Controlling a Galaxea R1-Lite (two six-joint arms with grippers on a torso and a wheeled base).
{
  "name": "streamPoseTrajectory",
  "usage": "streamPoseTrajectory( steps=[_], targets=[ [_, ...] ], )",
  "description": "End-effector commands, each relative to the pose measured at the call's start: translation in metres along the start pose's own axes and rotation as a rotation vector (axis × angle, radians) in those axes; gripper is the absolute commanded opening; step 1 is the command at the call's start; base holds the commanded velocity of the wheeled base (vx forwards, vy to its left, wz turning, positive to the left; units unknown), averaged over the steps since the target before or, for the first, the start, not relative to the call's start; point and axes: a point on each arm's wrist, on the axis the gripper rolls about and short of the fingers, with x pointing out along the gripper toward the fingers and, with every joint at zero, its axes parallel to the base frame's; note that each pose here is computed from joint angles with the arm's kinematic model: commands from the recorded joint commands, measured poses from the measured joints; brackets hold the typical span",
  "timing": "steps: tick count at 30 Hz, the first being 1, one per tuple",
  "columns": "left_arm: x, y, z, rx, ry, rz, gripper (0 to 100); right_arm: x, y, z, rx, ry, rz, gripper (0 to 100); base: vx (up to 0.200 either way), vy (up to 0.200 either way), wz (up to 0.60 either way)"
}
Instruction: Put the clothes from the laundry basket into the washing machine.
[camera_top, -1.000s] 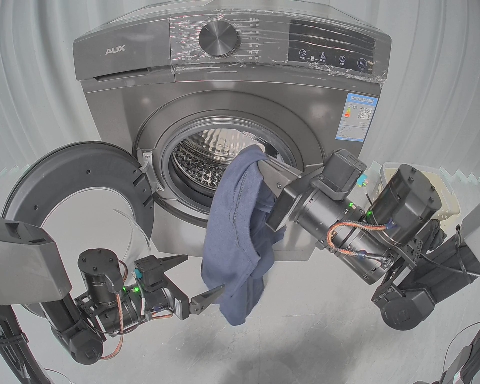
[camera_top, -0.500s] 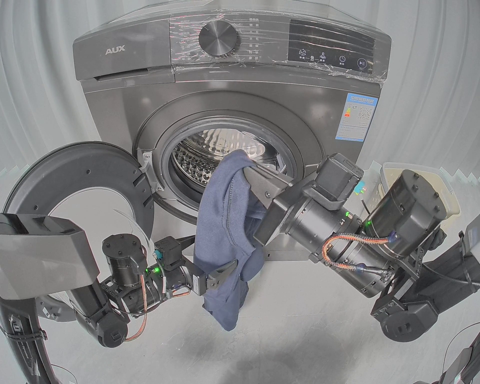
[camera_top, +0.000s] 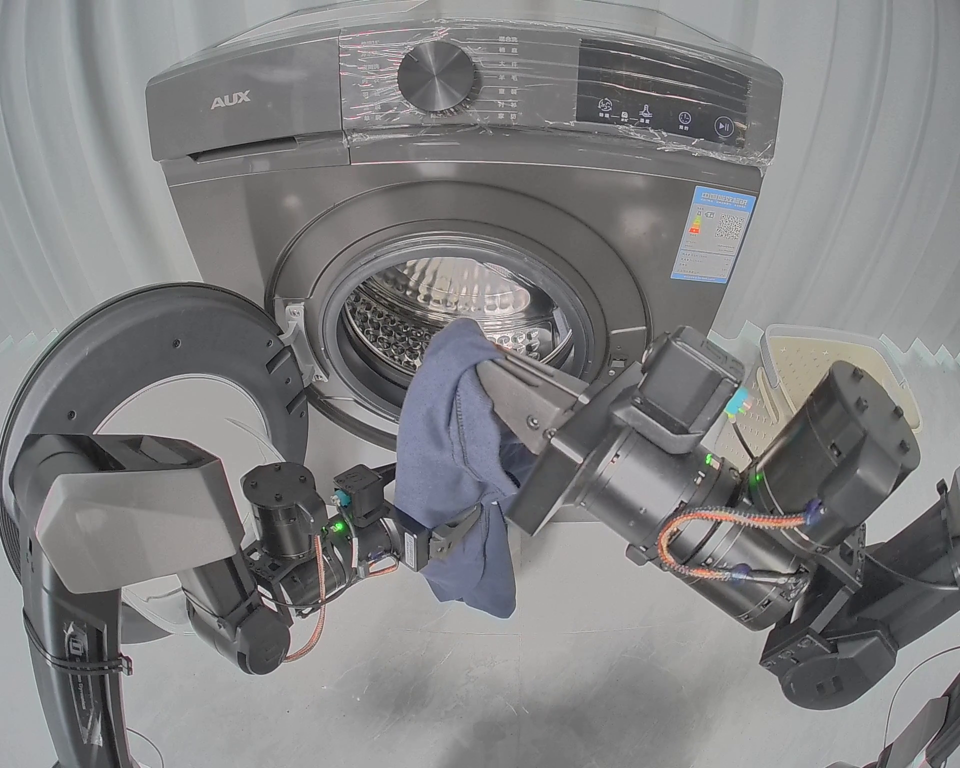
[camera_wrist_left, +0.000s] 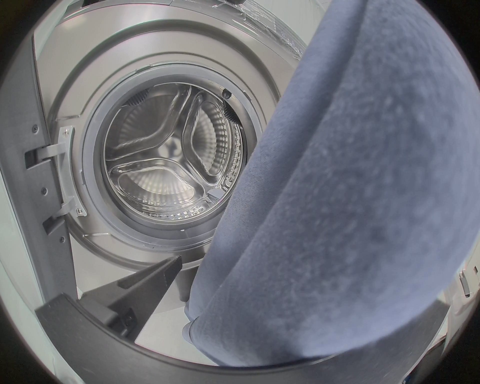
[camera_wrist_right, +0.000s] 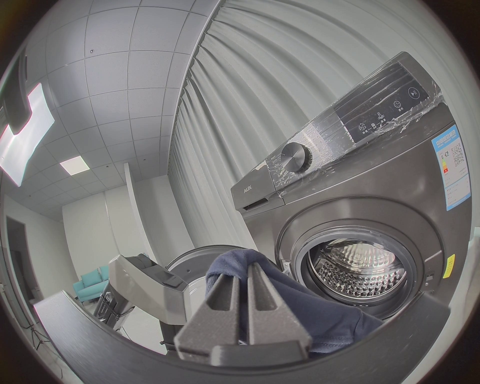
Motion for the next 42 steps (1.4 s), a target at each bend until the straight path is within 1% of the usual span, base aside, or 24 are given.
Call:
streamPoseTrajectory(
  steps=[1,2,7,9,10,11,12,14,16,17,18,20,21,22,23,24,26,28,29,30,34,37,41,42],
  targets=[
    [0.012,0.002,-0.012,0.0,0.007,0.0,100,-0.005,0.002,0.0,0.003,0.011,0.005,0,0.0,0.0,0.0],
    [0.016,0.002,-0.013,0.001,-0.002,-0.002,100,-0.006,0.004,-0.001,0.005,0.013,0.011,0,0.0,0.0,0.0],
    [0.025,0.003,-0.011,0.004,-0.027,-0.004,100,-0.007,0.004,0.001,0.005,0.012,0.011,0,0.0,0.0,0.0],
    [0.028,0.004,-0.008,0.003,-0.045,0.009,100,-0.007,0.004,0.0,0.01,0.013,0.011,0,0.0,0.0,0.0],
    [0.03,0.005,-0.006,-0.003,-0.055,0.022,100,-0.008,0.004,0.001,0.013,0.013,0.011,0,0.0,0.0,0.0],
    [0.03,0.005,-0.006,-0.003,-0.055,0.022,0,-0.008,0.004,0.001,0.013,0.013,0.011,0,0.0,0.0,0.0],
    [0.033,0.009,0.0,-0.021,-0.082,0.05,0,-0.01,0.004,0.002,0.016,0.01,0.01,0,0.0,0.0,0.0],
    [0.036,0.012,0.007,-0.045,-0.116,0.068,0,-0.014,0.002,0.006,0.013,0.009,0.003,0,0.0,0.0,0.0],
    [0.036,0.017,0.015,-0.08,-0.143,0.091,0,-0.018,-0.002,0.006,0.01,0.015,-0.01,0,0.0,0.0,0.0],
    [0.035,0.018,0.017,-0.084,-0.146,0.094,0,-0.018,-0.002,0.006,0.009,0.016,-0.01,0,0.0,0.0,0.0],
    [0.031,0.019,0.027,-0.099,-0.171,0.106,0,-0.022,-0.005,0.007,0.006,0.022,-0.02,0,0.0,0.0,0.0],
    [0.026,0.021,0.036,-0.119,-0.19,0.11,0,-0.027,-0.016,0.006,-0.006,0.038,-0.059,0,0.0,0.0,0.0],
    [0.026,0.021,0.038,-0.121,-0.194,0.11,0,-0.028,-0.018,0.006,-0.009,0.04,-0.068,0,0.0,0.0,0.0],
    [0.02,0.022,0.047,-0.139,-0.212,0.112,0,-0.033,-0.035,0.004,-0.027,0.053,-0.126,0,0.0,0.0,0.0],
    [0.019,0.022,0.048,-0.14,-0.213,0.111,0,-0.033,-0.037,0.004,-0.029,0.055,-0.133,0,0.0,0.0,0.0],
    [0.011,0.019,0.056,-0.159,-0.222,0.108,0,-0.04,-0.055,0.0,-0.045,0.08,-0.192,0,0.0,0.0,0.0],
    [0.0,0.016,0.063,-0.174,-0.224,0.101,0,-0.048,-0.072,-0.009,-0.058,0.118,-0.242,0,0.0,0.0,0.0],
    [-0.007,0.013,0.067,-0.174,-0.224,0.097,0,-0.052,-0.082,-0.019,-0.059,0.158,-0.273,0,0.0,0.0,0.0],
    [-0.007,0.013,0.067,-0.174,-0.224,0.097,0,-0.052,-0.082,-0.019,-0.059,0.158,-0.273,0,0.0,0.0,0.0],
    [-0.017,0.009,0.074,-0.172,-0.231,0.092,0,-0.057,-0.087,-0.033,-0.055,0.211,-0.291,0,0.0,0.0,0.0],
    [-0.028,0.006,0.086,-0.166,-0.253,0.086,0,-0.062,-0.091,-0.048,-0.049,0.267,-0.305,0,0.0,0.0,0.0],
    [-0.042,0.0,0.1,-0.162,-0.283,0.074,0,-0.063,-0.094,-0.061,-0.045,0.309,-0.313,0,0.0,0.0,0.0],
    [-0.057,-0.004,0.109,-0.156,-0.3,0.07,0,-0.062,-0.093,-0.07,-0.04,0.335,-0.309,0,0.0,0.0,0.0],
    [-0.067,-0.007,0.111,-0.157,-0.296,0.069,0,-0.061,-0.093,-0.073,-0.039,0.34,-0.305,0,0.0,0.0,0.0]
  ],
)
